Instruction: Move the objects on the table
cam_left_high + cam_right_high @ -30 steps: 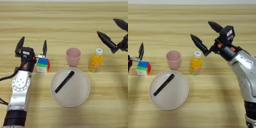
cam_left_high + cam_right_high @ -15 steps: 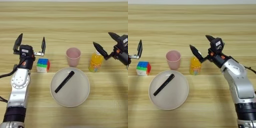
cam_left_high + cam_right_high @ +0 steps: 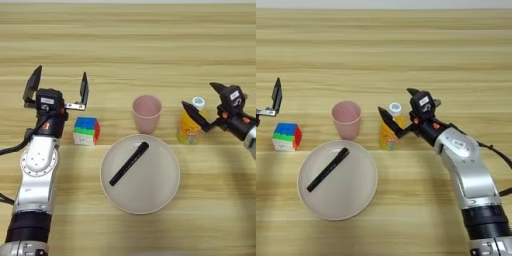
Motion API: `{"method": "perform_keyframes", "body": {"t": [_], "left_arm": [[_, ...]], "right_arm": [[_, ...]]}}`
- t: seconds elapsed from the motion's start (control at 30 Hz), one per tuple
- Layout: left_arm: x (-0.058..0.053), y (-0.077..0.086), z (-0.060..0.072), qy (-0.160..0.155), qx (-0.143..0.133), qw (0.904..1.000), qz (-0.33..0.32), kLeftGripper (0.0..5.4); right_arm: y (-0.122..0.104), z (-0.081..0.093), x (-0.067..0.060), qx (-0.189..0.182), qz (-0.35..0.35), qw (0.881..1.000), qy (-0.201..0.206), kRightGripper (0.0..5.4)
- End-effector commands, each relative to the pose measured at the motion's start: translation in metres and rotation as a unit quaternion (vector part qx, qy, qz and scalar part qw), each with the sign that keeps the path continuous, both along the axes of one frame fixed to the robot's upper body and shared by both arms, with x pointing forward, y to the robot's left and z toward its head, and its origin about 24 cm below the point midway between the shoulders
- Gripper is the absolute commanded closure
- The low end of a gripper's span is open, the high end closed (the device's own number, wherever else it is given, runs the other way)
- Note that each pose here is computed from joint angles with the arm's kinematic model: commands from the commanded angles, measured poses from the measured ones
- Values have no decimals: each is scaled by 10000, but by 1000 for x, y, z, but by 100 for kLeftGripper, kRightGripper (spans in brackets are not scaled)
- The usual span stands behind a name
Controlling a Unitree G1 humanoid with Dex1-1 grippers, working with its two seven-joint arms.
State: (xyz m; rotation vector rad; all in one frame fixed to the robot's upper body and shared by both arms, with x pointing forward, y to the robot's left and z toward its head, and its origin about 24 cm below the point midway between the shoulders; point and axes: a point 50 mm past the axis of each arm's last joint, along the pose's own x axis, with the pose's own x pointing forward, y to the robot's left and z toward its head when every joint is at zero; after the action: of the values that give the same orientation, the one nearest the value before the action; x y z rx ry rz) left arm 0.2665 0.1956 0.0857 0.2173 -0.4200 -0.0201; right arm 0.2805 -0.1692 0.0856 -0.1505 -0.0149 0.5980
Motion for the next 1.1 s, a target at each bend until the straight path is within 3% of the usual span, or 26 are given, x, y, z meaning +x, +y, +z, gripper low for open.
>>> {"method": "perform_keyframes", "body": {"t": [0.03, 0.27, 0.73, 1.1], "left_arm": [[2, 1, 3, -79, 85, 9999, 13, 2], [2, 1, 4, -116, 83, 9999, 6, 0], [2, -2, 7, -189, 75, 9998, -41, 0], [1, -3, 7, -204, 70, 9998, -50, 0]], "right_arm": [[2, -5, 1, -61, 15, 10000, 45, 0], [3, -11, 4, -124, -6, 9998, 125, 52], [9, -22, 12, 78, 122, 9986, 501, 223], [10, -21, 14, 118, 156, 9986, 492, 356]]}}
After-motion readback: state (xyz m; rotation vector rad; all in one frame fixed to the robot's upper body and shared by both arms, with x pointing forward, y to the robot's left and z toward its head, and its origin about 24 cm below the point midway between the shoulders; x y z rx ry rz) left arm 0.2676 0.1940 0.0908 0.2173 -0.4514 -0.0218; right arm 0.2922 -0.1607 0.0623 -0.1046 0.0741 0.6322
